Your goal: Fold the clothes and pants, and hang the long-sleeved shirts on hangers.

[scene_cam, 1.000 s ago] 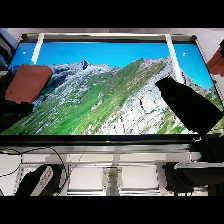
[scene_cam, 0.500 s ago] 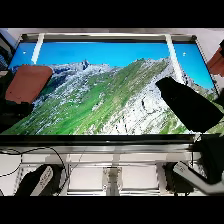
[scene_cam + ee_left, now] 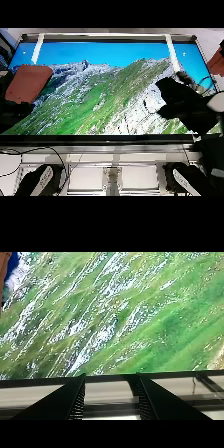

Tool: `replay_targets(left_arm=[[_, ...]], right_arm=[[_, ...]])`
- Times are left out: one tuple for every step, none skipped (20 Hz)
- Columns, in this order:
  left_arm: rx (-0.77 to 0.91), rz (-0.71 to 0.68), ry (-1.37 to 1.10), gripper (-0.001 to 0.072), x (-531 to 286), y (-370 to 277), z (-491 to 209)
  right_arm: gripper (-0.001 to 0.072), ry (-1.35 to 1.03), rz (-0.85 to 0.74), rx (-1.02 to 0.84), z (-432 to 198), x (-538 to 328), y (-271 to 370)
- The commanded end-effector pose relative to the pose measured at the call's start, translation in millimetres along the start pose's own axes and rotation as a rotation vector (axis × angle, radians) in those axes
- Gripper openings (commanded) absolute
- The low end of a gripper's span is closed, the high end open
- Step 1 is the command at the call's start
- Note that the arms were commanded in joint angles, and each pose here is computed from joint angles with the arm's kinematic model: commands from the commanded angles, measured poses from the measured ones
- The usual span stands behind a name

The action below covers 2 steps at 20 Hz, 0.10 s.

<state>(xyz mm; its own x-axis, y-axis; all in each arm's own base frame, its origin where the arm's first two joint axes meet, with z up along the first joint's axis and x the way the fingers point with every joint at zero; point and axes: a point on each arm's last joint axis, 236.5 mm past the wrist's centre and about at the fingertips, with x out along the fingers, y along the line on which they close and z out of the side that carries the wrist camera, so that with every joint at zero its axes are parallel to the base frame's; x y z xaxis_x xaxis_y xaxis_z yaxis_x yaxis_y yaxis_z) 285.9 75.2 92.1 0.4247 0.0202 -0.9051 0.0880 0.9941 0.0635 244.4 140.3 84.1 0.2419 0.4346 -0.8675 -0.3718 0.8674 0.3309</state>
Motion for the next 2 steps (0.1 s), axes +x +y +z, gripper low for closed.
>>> replay_targets(left_arm=[[0.000, 0.000, 0.001, 0.0377, 0.2, 0.1, -0.1], [0.000, 0.000, 0.000, 0.0377, 0.2, 0.1, -0.1]], right_arm=[[0.0012, 0.043, 0.055, -0.140, -20.2, 36.8, 57.0], [0.0012, 0.046, 0.071, -0.175, -22.7, 43.8, 68.0]])
